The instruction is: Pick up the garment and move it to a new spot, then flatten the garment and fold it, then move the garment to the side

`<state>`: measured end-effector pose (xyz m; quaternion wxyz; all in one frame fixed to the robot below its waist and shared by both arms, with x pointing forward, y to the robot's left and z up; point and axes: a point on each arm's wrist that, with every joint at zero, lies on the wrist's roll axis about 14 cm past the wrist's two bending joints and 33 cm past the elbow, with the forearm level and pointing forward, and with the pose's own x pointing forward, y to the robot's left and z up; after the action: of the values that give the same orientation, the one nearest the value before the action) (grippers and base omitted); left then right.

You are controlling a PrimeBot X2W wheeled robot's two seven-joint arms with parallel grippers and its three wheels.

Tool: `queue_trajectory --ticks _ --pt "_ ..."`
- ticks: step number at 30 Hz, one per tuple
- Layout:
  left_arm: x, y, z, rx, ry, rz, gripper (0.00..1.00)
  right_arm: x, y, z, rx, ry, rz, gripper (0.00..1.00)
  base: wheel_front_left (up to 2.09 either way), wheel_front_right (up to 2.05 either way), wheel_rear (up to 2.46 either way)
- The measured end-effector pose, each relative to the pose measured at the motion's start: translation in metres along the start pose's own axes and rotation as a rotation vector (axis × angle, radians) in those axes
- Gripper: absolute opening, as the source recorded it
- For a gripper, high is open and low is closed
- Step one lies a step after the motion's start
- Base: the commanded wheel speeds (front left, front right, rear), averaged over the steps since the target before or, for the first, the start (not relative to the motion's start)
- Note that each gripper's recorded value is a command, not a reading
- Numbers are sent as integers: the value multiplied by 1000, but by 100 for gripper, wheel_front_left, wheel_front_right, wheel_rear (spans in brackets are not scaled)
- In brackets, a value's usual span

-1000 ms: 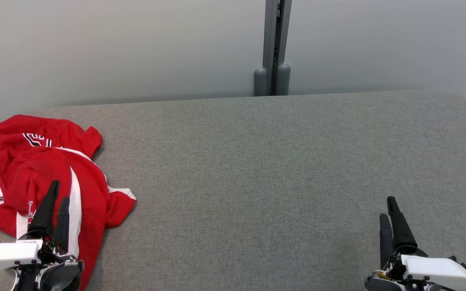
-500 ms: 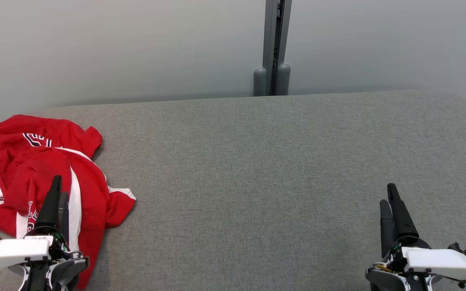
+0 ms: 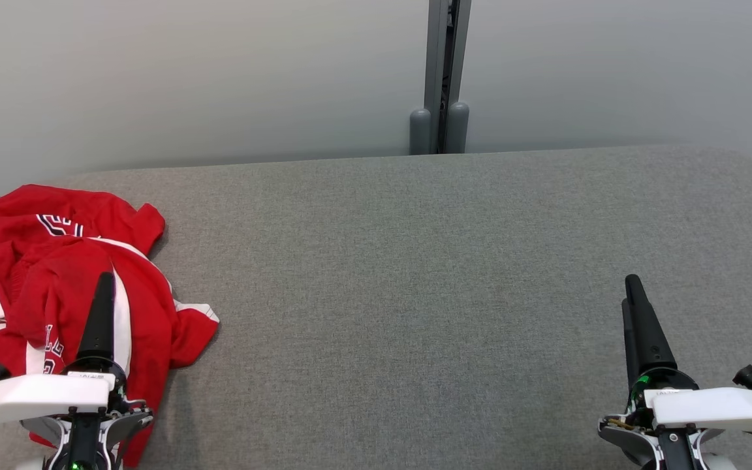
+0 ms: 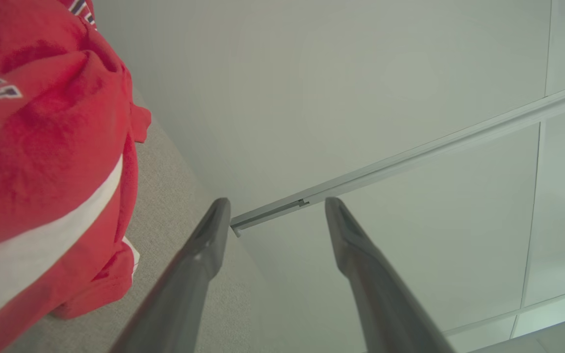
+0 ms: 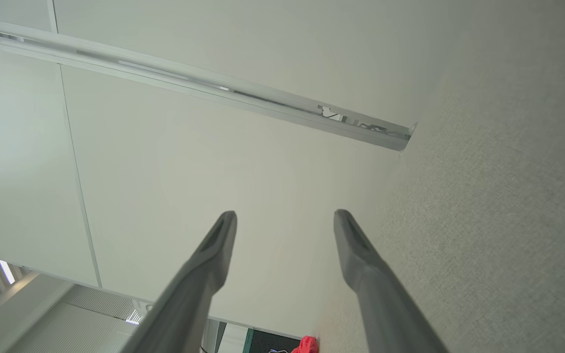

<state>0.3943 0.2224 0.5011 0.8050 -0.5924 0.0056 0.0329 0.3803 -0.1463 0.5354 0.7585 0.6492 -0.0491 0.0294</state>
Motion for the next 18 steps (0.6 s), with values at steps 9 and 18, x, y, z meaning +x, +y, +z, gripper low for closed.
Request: queue_trajectory --ticks 9,18 --pt "-1 -2 -3 173 -10 -2 100 4 5 5 -157 7 40 100 0 0 0" --pt "0 -9 -3 340 -35 -19 100 5 8 6 -373 19 81 100 0 0 0"
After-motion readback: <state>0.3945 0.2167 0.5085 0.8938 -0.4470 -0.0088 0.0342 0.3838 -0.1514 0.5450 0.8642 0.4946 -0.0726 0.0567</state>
